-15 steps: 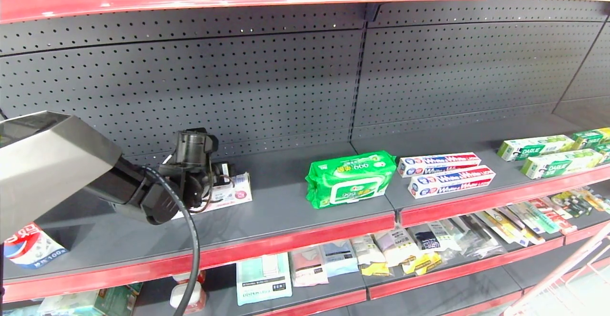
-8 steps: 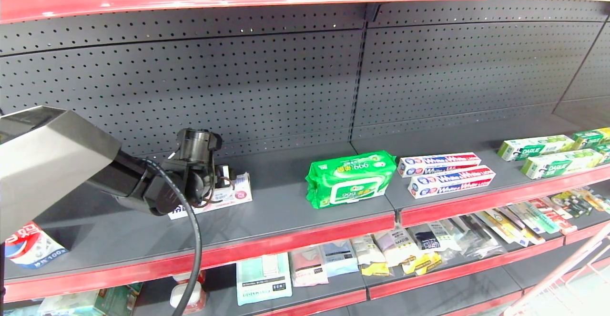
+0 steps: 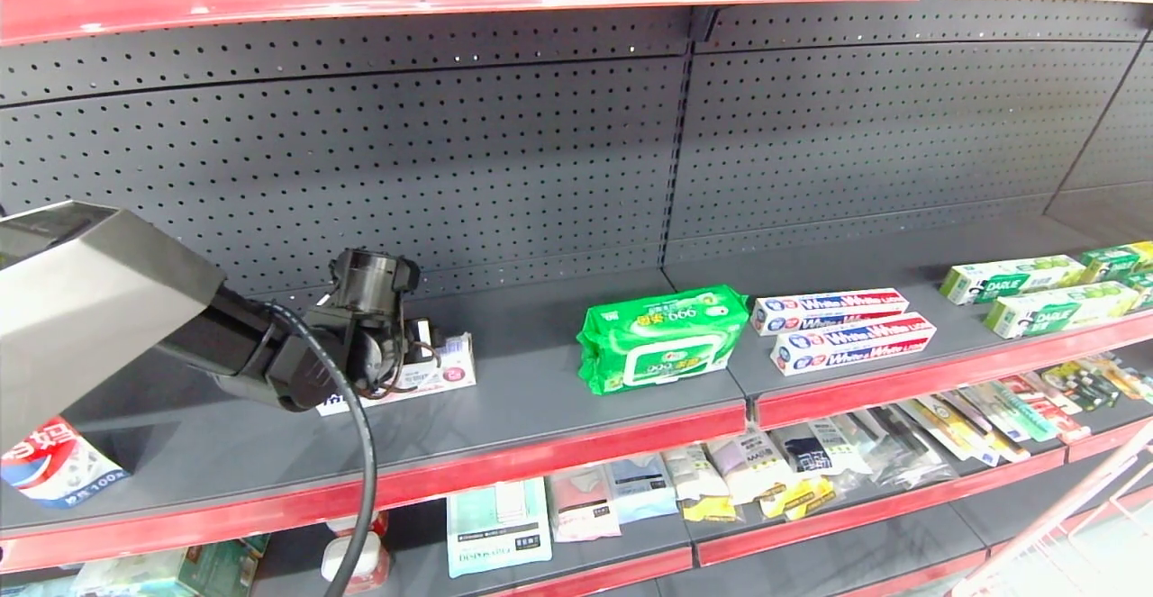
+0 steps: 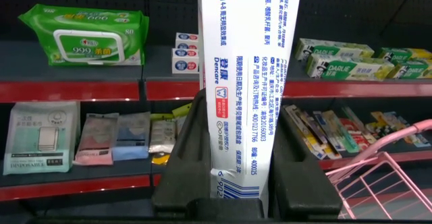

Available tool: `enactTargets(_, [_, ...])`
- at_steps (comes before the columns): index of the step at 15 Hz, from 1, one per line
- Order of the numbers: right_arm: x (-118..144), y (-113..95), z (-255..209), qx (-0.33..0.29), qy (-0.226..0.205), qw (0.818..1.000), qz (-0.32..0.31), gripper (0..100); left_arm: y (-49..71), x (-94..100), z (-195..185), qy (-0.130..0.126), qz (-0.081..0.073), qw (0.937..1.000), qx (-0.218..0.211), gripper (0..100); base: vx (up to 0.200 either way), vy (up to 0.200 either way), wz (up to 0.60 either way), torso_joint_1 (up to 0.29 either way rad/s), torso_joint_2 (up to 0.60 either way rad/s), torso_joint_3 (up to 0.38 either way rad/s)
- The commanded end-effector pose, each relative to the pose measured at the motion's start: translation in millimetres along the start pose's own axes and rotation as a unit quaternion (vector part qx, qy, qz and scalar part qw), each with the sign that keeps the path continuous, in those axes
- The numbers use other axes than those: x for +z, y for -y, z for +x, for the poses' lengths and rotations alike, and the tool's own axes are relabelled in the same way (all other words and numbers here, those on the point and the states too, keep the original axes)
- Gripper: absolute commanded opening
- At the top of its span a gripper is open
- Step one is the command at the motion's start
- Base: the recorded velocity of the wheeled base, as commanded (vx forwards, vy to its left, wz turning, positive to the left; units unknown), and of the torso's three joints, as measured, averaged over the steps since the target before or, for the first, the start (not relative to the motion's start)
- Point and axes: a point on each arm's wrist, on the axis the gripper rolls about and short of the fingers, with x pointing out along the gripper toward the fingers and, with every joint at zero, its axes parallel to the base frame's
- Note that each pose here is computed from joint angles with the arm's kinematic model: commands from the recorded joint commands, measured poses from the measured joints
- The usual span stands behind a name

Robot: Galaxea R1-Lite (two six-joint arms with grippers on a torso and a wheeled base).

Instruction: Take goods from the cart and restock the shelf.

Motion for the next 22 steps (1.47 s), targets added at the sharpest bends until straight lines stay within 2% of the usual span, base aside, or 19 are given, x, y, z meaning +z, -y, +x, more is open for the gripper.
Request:
enactTargets(1, [-1.4, -0.4, -0.9, 0.000, 0.002, 1.000, -0.001, 0, -1.2, -2.7, -4.0, -0.008, 0.001, 1.0000, -0.001, 100, 0.000, 0.000, 0.00, 0.000, 0.00, 0.000])
enactTargets(7, [-1.4, -0.4, -0.9, 0.001, 0.002, 1.000, -0.001, 0, -8.5, -12.1, -13.9, -0.024, 0.007, 0.9997, -0.001, 100, 0.000, 0.000, 0.00, 0.000, 0.00, 0.000])
enactTargets(13, [-1.4, -0.4, -1.1, 0.001, 0.003, 1.000, -0.001, 0, -13.7, -13.7, -24.3, -0.025, 0.008, 0.9997, 0.001, 100, 0.000, 0.000, 0.00, 0.000, 0.00, 0.000])
enactTargets(19, [-4.0, -0.8, -0.4, 0.001, -0.002, 1.000, -0.001, 0, -21.2, -23.3, -34.0, -0.038, 0.012, 0.9992, 0.005, 100, 0.000, 0.000, 0.00, 0.000, 0.00, 0.000])
enactTargets(22, [-4.8, -1.0, -0.2, 0.002, -0.003, 1.000, -0.005, 0, -22.3, -24.2, -35.7, -0.040, 0.005, 0.9992, 0.006, 100, 0.000, 0.000, 0.00, 0.000, 0.00, 0.000])
